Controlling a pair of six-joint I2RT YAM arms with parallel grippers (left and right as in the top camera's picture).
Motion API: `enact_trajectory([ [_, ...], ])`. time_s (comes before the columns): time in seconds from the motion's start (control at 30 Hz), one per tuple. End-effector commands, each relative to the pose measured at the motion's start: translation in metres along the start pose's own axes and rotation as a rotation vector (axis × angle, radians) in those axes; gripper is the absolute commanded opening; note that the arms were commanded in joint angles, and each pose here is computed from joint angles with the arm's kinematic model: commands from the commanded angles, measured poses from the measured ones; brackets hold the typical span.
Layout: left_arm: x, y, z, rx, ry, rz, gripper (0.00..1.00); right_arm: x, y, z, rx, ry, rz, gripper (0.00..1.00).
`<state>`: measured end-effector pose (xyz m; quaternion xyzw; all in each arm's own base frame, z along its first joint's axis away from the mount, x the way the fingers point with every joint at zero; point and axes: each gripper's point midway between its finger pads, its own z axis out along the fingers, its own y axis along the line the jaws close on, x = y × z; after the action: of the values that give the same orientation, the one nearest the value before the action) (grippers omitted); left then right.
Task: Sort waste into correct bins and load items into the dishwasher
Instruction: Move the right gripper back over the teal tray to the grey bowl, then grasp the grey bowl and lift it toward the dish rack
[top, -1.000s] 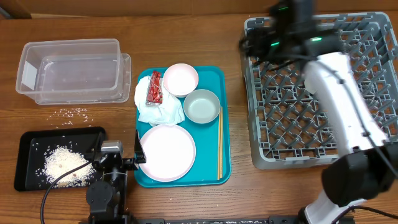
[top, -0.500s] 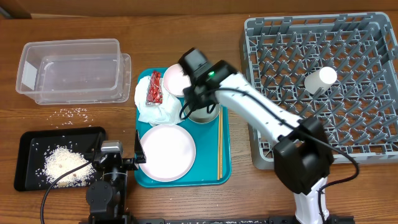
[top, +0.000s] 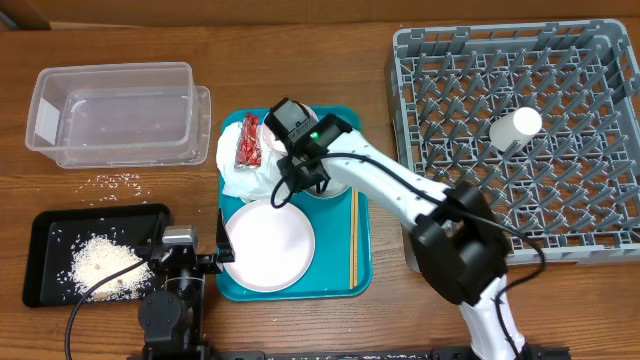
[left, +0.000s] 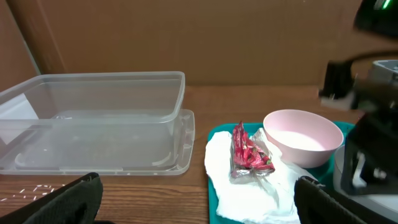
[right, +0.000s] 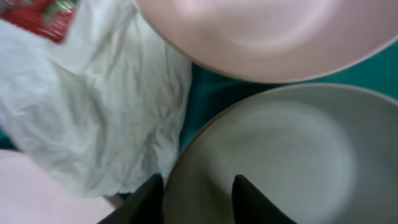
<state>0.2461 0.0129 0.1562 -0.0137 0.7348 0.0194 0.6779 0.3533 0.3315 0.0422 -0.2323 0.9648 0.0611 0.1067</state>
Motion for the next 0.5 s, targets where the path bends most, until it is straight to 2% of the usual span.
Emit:
enact_trajectory([
  [0.0, 0.000, -0.002, 0.000, 0.006, -0.003, 0.019, 1.00, 0.004, -0.006, 0.011, 0.032, 0.022, 0.003, 0.33],
  [0.2, 0.001, -0.002, 0.000, 0.006, -0.002, 0.019, 1.00, 0.005, -0.006, 0.009, 0.033, 0.026, 0.011, 0.21],
  [0.37, 0.001, -0.002, 0.000, 0.006, -0.003, 0.020, 1.00, 0.002, -0.001, -0.006, 0.013, 0.043, 0.039, 0.04],
  [0.47, 0.000, -0.002, 0.000, 0.006, -0.003, 0.019, 1.00, -0.007, 0.001, -0.027, 0.009, 0.030, 0.049, 0.04],
])
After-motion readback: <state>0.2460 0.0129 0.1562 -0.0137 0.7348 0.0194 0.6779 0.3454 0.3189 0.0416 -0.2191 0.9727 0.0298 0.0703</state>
